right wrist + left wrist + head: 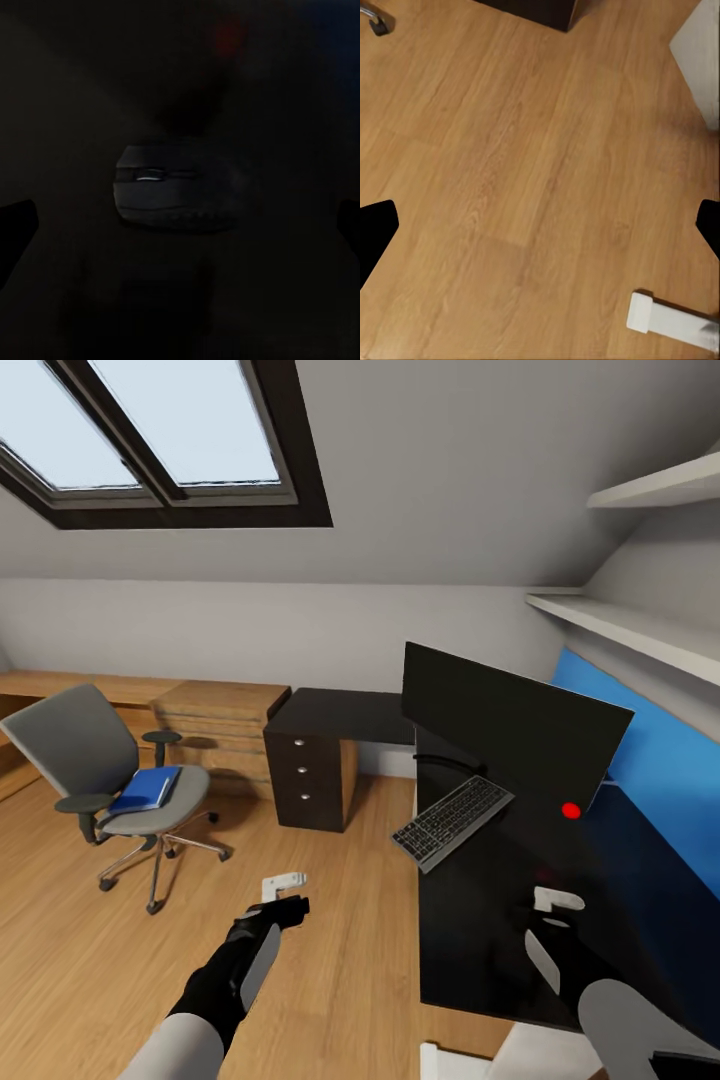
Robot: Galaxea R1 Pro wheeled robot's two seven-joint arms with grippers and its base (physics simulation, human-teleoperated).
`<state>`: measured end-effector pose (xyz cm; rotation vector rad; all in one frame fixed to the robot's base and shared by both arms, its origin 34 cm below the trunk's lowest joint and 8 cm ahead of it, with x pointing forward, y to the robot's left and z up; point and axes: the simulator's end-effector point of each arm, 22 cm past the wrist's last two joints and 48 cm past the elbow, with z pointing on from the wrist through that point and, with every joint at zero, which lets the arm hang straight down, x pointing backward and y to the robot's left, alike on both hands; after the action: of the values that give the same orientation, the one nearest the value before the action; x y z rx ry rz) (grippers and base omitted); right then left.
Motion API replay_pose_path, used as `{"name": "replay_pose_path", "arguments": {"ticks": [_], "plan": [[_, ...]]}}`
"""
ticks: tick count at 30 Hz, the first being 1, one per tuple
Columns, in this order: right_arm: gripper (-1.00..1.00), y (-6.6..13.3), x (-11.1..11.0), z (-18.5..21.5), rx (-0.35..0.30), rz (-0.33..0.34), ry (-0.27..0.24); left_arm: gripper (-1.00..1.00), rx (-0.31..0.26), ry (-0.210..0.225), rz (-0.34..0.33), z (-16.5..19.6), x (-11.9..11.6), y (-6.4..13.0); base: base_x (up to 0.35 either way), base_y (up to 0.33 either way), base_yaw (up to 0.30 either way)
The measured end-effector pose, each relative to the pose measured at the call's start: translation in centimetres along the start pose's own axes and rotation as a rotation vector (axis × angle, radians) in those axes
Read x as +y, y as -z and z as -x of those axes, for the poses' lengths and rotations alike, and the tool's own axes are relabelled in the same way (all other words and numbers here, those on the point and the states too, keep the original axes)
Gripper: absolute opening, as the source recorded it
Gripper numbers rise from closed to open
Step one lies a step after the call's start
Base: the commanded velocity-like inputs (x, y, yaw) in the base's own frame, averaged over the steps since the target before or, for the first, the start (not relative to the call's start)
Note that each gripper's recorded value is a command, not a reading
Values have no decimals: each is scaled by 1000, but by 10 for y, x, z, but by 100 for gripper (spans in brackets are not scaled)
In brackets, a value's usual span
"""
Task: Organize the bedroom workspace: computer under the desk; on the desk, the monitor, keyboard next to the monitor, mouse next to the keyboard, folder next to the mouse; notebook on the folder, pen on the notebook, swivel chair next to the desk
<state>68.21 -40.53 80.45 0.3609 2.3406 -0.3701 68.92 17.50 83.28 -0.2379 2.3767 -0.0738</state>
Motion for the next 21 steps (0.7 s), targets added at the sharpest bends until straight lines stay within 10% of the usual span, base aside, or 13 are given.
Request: {"name": "replay_pose_path", "arguments": {"ticks": [8,21], "plan": [[100,-1,-1,-2,4,-1,0,100,-27,98,-75,43,-18,18,5,0,0],[100,-12,4,-3,-5,5,-4,100,-60,109,-103,60,-21,26,0,0,0]]}}
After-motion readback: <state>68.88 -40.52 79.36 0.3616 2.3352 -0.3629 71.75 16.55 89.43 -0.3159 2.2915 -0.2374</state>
